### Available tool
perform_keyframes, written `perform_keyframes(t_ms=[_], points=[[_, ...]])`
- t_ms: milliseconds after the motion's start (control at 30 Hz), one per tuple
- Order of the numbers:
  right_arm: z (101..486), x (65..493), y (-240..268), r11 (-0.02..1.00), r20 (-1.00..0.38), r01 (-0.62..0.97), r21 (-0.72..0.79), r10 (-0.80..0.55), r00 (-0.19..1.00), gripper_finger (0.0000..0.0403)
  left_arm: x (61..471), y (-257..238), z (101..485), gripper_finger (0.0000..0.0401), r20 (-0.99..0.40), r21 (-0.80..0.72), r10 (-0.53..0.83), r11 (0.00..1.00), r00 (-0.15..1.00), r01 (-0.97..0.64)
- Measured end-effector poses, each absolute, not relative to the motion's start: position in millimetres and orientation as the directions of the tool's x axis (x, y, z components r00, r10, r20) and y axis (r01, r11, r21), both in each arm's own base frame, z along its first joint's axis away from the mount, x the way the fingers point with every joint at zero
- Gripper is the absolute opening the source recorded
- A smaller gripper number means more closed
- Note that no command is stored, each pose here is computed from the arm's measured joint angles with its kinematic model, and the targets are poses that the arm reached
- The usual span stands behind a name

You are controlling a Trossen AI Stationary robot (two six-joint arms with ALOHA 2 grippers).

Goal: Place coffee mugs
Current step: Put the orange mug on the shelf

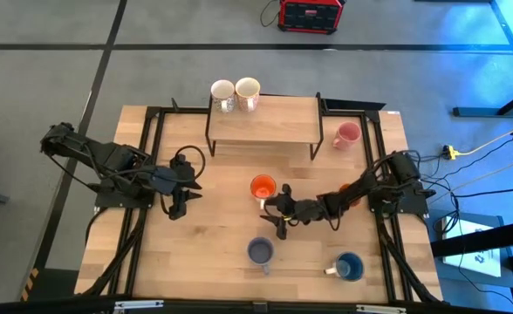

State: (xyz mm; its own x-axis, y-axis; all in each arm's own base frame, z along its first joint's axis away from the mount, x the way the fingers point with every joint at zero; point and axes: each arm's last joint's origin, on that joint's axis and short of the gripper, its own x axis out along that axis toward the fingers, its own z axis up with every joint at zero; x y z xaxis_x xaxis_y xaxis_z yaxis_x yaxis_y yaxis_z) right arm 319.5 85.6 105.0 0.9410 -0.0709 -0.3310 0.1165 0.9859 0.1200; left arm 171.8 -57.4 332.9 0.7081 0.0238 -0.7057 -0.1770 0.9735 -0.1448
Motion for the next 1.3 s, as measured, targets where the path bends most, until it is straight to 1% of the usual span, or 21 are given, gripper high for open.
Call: perform_keyframes(t_ms=[233, 433, 567, 733, 1000, 1067, 1133, 1200, 1300], points=[[105.8, 321.0, 82.5, 0.991, -0.325, 0.092, 0.102, -0.054, 0.944, 0.0211, 171.8, -57.4, 332.9, 0.0110, -0.706, -0.146, 0.024, 0.973, 0.708, -0.178], [110.8, 325.0, 83.6, 0.993, -0.295, 0.082, 0.082, -0.054, 0.954, 0.0211, 171.8, -57.4, 333.0, 0.0110, -0.705, -0.146, 0.024, 0.973, 0.708, -0.179], [100.3, 327.4, 84.0, 0.994, -0.316, 0.085, 0.067, -0.059, 0.947, 0.0211, 171.8, -57.4, 333.0, 0.0110, -0.705, -0.146, 0.025, 0.973, 0.709, -0.179], [90.4, 337.9, 87.5, 0.992, -0.322, 0.098, 0.081, -0.067, 0.944, 0.0211, 172.2, -57.5, 333.2, 0.0110, -0.703, -0.153, 0.025, 0.971, 0.711, -0.186], [92.7, 359.7, 90.0, 0.991, -0.284, 0.121, 0.049, -0.102, 0.953, 0.0210, 172.2, -57.1, 333.3, 0.0110, -0.700, -0.148, 0.041, 0.968, 0.713, -0.200], [94.1, 363.2, 90.6, 0.990, -0.274, 0.136, 0.036, -0.121, 0.954, 0.0202, 172.2, -57.0, 333.4, 0.0110, -0.700, -0.148, 0.041, 0.968, 0.713, -0.201], [94.4, 364.9, 90.9, 0.989, -0.270, 0.144, 0.034, -0.129, 0.954, 0.0182, 172.1, -57.0, 333.3, 0.0110, -0.700, -0.147, 0.042, 0.968, 0.713, -0.201], [94.3, 365.2, 91.0, 0.989, -0.270, 0.144, 0.033, -0.130, 0.954, 0.0153, 172.1, -56.9, 333.3, 0.0110, -0.699, -0.145, 0.045, 0.968, 0.713, -0.203], [94.3, 365.1, 91.0, 0.989, -0.271, 0.145, 0.032, -0.131, 0.954, 0.0099, 172.1, -56.8, 333.4, 0.0110, -0.699, -0.144, 0.047, 0.968, 0.714, -0.204]])
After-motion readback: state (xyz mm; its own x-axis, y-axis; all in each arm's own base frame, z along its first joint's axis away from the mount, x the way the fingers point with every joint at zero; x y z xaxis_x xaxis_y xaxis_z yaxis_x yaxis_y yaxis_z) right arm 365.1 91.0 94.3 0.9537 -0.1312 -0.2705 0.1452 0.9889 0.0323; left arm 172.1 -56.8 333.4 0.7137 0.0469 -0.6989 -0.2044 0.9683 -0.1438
